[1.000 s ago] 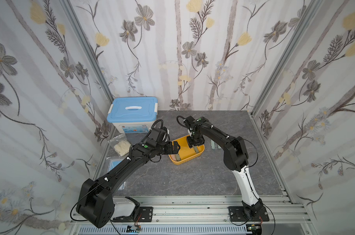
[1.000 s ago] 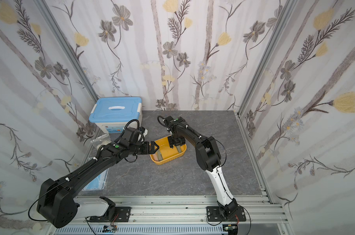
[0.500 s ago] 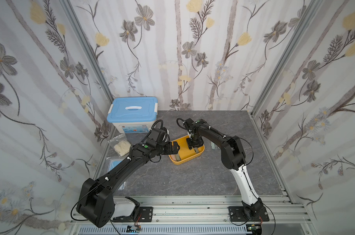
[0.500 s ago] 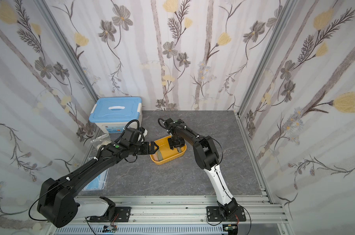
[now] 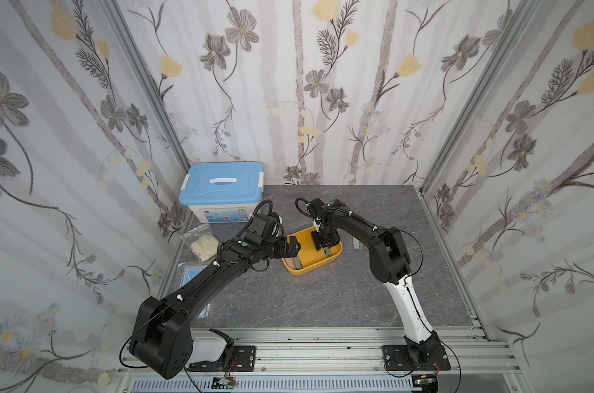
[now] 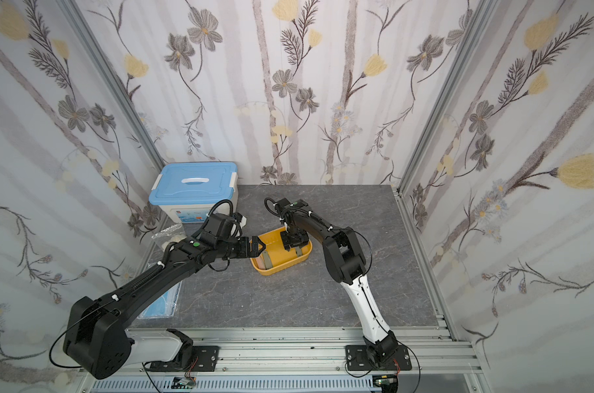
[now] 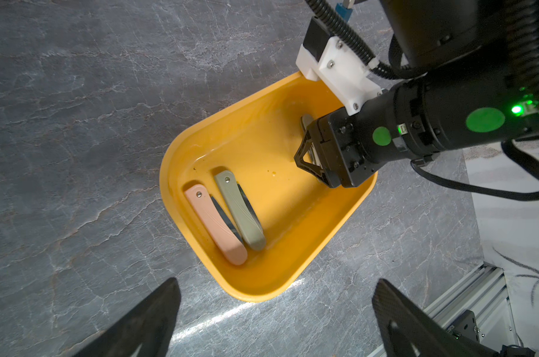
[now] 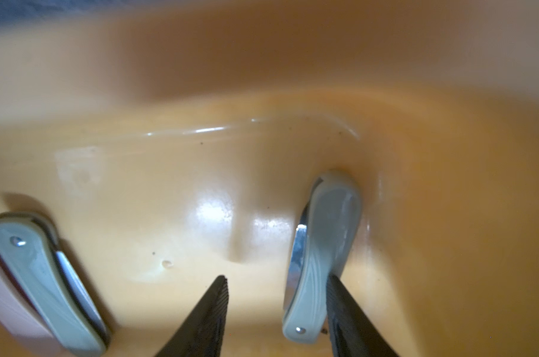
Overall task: Take the fruit knife out of the storage box
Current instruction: Pick up the fruit knife from the storage box.
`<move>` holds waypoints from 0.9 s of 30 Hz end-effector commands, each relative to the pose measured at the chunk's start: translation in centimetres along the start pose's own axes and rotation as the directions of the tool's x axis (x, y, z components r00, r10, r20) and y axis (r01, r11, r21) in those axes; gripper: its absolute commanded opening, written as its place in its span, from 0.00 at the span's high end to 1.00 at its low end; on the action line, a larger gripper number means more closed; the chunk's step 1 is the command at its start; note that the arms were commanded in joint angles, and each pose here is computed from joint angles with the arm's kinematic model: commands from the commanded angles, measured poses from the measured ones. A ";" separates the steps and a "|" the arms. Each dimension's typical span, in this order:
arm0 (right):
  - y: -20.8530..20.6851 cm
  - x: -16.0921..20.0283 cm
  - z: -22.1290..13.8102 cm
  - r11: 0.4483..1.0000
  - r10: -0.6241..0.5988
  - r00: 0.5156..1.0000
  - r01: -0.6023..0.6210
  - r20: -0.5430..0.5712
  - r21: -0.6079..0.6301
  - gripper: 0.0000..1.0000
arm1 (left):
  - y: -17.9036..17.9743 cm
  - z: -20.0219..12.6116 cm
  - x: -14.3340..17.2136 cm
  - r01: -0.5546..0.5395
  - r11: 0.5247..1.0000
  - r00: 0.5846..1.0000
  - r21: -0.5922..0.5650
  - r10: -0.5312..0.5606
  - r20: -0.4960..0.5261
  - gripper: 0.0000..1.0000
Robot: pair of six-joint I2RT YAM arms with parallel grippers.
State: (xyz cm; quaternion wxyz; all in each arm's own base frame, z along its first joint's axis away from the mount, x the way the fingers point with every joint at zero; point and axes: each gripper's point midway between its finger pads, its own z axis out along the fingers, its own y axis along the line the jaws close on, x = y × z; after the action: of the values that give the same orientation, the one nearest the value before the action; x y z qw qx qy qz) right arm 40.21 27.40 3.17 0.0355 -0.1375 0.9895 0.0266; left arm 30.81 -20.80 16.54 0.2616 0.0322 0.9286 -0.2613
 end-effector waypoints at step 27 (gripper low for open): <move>-1.1 -0.1 0.6 0.995 0.100 0.995 -0.101 0.005 0.029 0.46 | -0.8 0.8 -0.6 0.000 0.999 1.000 0.048 0.000 0.002 0.00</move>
State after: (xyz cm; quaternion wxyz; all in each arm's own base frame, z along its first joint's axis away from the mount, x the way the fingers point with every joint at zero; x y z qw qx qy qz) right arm 40.53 26.65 2.72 0.0393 -0.0976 0.9942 0.0208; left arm 31.25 -21.52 16.06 0.2541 0.0364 0.9271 -0.2732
